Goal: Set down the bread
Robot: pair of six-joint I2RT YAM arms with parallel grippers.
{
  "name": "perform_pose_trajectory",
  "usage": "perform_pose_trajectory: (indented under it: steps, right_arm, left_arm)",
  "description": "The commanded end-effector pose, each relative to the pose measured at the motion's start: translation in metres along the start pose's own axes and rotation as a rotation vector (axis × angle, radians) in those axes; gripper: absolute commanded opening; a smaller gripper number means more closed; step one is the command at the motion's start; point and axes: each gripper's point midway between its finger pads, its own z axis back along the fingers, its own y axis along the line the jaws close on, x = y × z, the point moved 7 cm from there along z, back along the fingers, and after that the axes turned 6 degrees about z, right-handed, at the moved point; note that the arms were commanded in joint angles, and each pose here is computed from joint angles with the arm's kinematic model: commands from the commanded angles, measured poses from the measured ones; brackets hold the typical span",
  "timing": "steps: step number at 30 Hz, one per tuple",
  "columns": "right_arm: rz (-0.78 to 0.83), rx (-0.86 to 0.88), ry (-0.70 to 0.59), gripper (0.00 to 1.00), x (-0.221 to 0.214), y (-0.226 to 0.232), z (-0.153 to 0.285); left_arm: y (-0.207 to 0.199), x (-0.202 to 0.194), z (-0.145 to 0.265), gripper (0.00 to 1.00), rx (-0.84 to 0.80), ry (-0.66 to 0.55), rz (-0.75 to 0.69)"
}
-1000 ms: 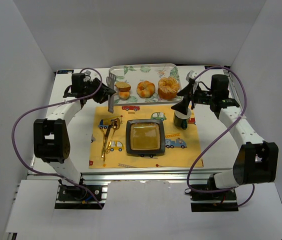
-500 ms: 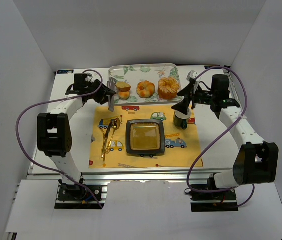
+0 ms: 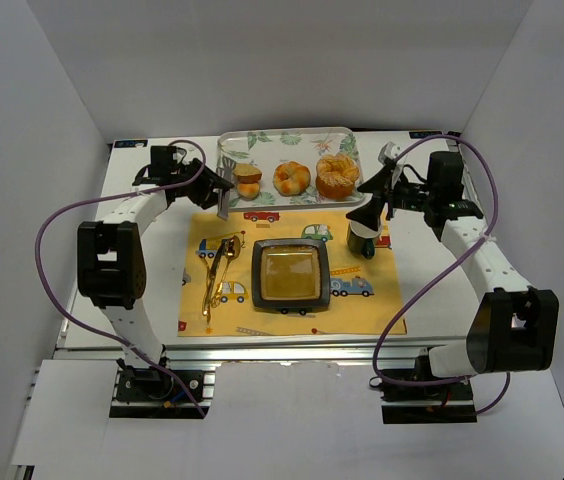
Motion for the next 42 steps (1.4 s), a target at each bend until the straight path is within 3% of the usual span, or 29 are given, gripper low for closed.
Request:
perform_pose_trajectory:
  steps: [1,29,32,33,35,42]
  right_arm:
    - [0.045,0.005,-0.043,0.89,0.012,0.002,0.005]
    - [0.045,-0.004,-0.069,0.89,0.008,0.002,0.01]
    - [0.045,-0.008,-0.071,0.89,0.008,0.001,0.011]
    - [0.043,-0.01,-0.071,0.89,0.008,0.001,0.012]
    - [0.045,-0.01,-0.072,0.89,0.008,0.002,0.013]
    - [0.035,-0.006,-0.073,0.89,0.006,0.003,0.014]
  left_arm:
    - [-0.009,-0.002,0.008,0.55,-0.021,0.011,0.003]
    - [0.002,-0.005,-0.008,0.55,0.002,0.055,0.044]
    - [0.002,-0.004,-0.01,0.48,-0.002,0.055,0.05]
    - [0.0,-0.003,-0.009,0.38,-0.012,0.053,0.046]
    - [-0.006,-0.004,-0.006,0.27,-0.033,0.052,0.05]
    - [-0.023,-0.009,0.011,0.17,-0.094,0.04,0.027]
